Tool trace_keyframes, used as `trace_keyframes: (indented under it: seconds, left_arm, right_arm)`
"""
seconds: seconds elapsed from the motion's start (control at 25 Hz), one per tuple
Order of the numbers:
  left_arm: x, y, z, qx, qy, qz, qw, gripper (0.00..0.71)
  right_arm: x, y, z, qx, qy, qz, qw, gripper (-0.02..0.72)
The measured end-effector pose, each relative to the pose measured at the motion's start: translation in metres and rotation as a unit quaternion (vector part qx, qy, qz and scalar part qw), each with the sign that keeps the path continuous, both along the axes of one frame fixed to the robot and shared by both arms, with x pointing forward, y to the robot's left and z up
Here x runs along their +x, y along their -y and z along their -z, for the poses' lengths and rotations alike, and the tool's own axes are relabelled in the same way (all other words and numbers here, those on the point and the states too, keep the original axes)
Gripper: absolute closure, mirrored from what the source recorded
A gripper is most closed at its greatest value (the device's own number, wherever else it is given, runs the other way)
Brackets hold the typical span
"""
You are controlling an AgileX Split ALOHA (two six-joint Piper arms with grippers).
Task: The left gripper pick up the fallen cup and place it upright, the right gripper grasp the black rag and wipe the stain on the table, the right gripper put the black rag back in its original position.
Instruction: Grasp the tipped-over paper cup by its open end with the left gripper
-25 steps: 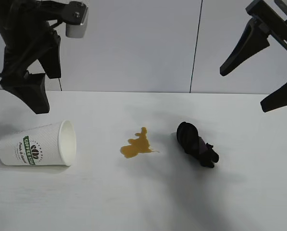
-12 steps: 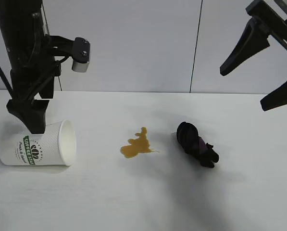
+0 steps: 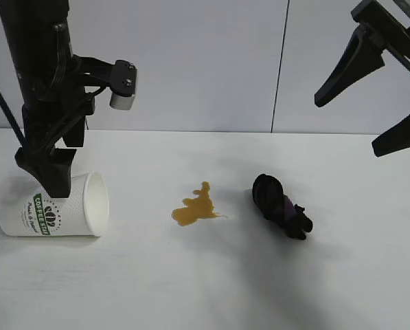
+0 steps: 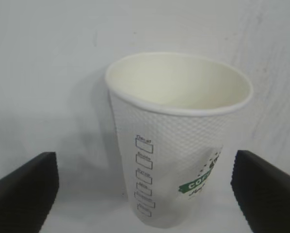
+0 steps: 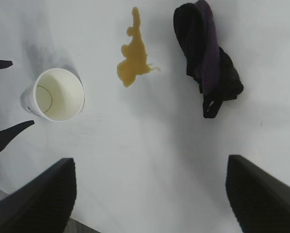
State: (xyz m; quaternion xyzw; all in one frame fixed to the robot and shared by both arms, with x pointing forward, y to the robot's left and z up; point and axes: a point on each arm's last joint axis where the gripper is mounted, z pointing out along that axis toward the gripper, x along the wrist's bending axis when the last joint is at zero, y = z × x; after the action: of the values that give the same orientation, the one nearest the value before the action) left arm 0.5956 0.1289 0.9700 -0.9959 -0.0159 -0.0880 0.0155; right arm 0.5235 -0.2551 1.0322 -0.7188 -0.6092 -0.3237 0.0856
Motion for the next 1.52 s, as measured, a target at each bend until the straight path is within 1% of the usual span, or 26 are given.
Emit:
trace_keyframes:
  seconds: [0.12,0.48,1.04,1.24,1.52]
  left_arm:
    - [-0.002,0.006,0.000,0.000,0.003,0.009,1.000,0.016]
    - [-0.003,0.006,0.004,0.006,-0.008,0.009,1.000,0.016]
    - [0.002,0.009,0.040,0.021,-0.041,0.009,0.999,0.016]
    - [0.005,0.011,0.049,0.018,-0.037,0.011,0.999,0.016]
    - [0.007,0.011,0.063,0.024,-0.046,0.013,0.999,0.016]
  right_arm:
    - [0.000,0.000,0.000,0.000,0.001,0.001,1.000,0.126]
    - [0.000,0.000,0.000,-0.001,0.002,0.002,1.000,0.126]
    - [0.001,0.000,0.000,-0.001,0.003,0.002,1.000,0.126]
    - [0.001,0.000,0.000,-0.001,0.003,0.002,1.000,0.126]
    - [0.001,0.000,0.000,-0.001,0.003,0.003,1.000,0.126]
